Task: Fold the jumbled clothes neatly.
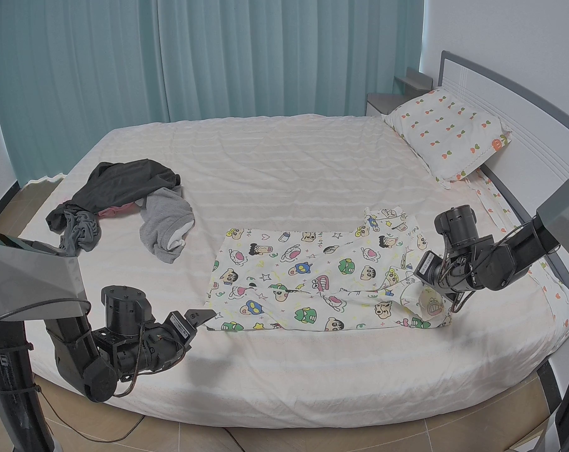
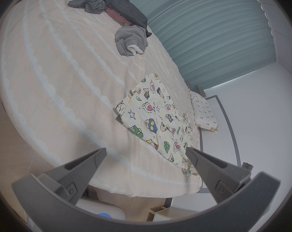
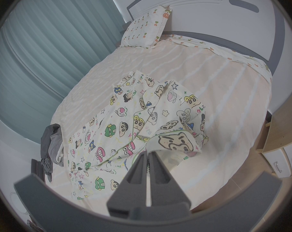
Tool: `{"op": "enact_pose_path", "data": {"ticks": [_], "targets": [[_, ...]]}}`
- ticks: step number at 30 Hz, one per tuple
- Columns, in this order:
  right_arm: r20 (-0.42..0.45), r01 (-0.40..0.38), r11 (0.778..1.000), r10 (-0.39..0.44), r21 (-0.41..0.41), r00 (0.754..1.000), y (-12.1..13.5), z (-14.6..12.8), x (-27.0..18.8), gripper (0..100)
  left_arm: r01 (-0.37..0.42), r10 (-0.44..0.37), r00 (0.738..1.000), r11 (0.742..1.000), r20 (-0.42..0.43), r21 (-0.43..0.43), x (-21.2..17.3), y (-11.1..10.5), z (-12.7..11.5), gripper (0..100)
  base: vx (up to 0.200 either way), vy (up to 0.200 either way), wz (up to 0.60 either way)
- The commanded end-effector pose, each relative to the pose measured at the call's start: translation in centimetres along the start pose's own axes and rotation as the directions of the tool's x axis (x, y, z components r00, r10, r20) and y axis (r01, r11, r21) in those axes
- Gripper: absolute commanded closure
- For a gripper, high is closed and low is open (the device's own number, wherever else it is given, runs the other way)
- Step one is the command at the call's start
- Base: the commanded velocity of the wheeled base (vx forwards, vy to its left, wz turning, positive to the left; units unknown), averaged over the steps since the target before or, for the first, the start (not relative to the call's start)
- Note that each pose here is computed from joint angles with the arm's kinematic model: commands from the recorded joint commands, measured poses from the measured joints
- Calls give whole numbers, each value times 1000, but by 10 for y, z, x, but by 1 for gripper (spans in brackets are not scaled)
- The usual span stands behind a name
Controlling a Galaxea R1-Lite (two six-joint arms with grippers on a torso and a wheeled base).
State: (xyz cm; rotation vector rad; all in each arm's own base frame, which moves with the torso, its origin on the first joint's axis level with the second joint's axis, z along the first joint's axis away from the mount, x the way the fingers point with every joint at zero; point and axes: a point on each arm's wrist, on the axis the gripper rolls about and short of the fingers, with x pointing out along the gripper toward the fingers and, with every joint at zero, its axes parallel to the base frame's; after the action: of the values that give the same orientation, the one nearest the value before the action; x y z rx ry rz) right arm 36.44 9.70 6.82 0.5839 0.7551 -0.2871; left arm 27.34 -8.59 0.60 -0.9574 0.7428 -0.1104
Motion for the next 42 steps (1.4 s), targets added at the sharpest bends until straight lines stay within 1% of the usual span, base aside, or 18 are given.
{"op": "enact_pose_path", "data": {"ticks": [1, 5, 7, 13, 16, 21, 22, 25, 28, 31, 34, 38, 42], "targets": [[-3, 11, 1000, -11, -4, 1000, 5, 7, -2, 100, -2, 2, 1000, 1000, -1, -1, 0, 0, 0, 0, 0, 0, 0], [-26, 41, 999, -41, -12, 999, 4, 5, 0, 100, 0, 0, 1000, 1000, 0, -1, 0, 0, 0, 0, 0, 0, 0], [-42, 55, 998, -56, -17, 998, 0, 0, 4, 100, -2, 2, 1000, 1000, -1, -1, 0, 0, 0, 0, 0, 0, 0], [-59, 68, 998, -69, -19, 996, -1, -5, 8, 100, -3, 3, 1000, 1000, 2, -1, 0, 1, 0, 0, 0, 0, 0], [-90, 102, 995, -104, -24, 991, -9, -15, 20, 100, -3, 3, 1000, 1000, -2, -1, 0, 1, 0, 0, 0, 0, 0], [-124, 127, 992, -126, 2, 984, -14, -25, 28, 100, -6, 6, 1000, 1000, 0, -1, 0, 1, -1, 0, 0, 0, 0], [-132, 131, 991, -130, 0, 983, -15, -27, 29, 0, -7, 7, 1000, 1000, -1, -2, 0, 1, -1, 0, 0, 0, 0], [-158, 144, 989, -146, -19, 977, -20, -38, 29, 0, -10, 10, 1000, 1000, -2, -1, 1, 2, -1, 0, 0, 0, 0], [-157, 139, 990, -141, -26, 978, -23, -45, 26, 0, -11, 11, 1000, 1000, -3, -1, 1, 2, -1, 0, 0, 0, 0], [-141, 122, 992, -124, -18, 982, -24, -44, 22, 0, -11, 11, 1000, 1000, -3, -1, 1, 2, -1, 0, 0, 0, 0], [-117, 90, 996, -90, -4, 989, -24, -38, 6, 0, -11, 11, 1000, 1000, -3, -1, 1, 2, -1, 0, 0, 0, 0], [-108, 18, 1000, -16, 19, 994, -17, -24, -8, 0, -16, 16, 1000, 1000, -4, -2, 2, 4, -2, 0, 0, 0, 0], [-106, -41, 998, 46, 46, 993, -12, -14, 2, 0, -21, 21, 1000, 1000, 4, -1, 2, 3, -2, 0, 0, 0, 0]]}}
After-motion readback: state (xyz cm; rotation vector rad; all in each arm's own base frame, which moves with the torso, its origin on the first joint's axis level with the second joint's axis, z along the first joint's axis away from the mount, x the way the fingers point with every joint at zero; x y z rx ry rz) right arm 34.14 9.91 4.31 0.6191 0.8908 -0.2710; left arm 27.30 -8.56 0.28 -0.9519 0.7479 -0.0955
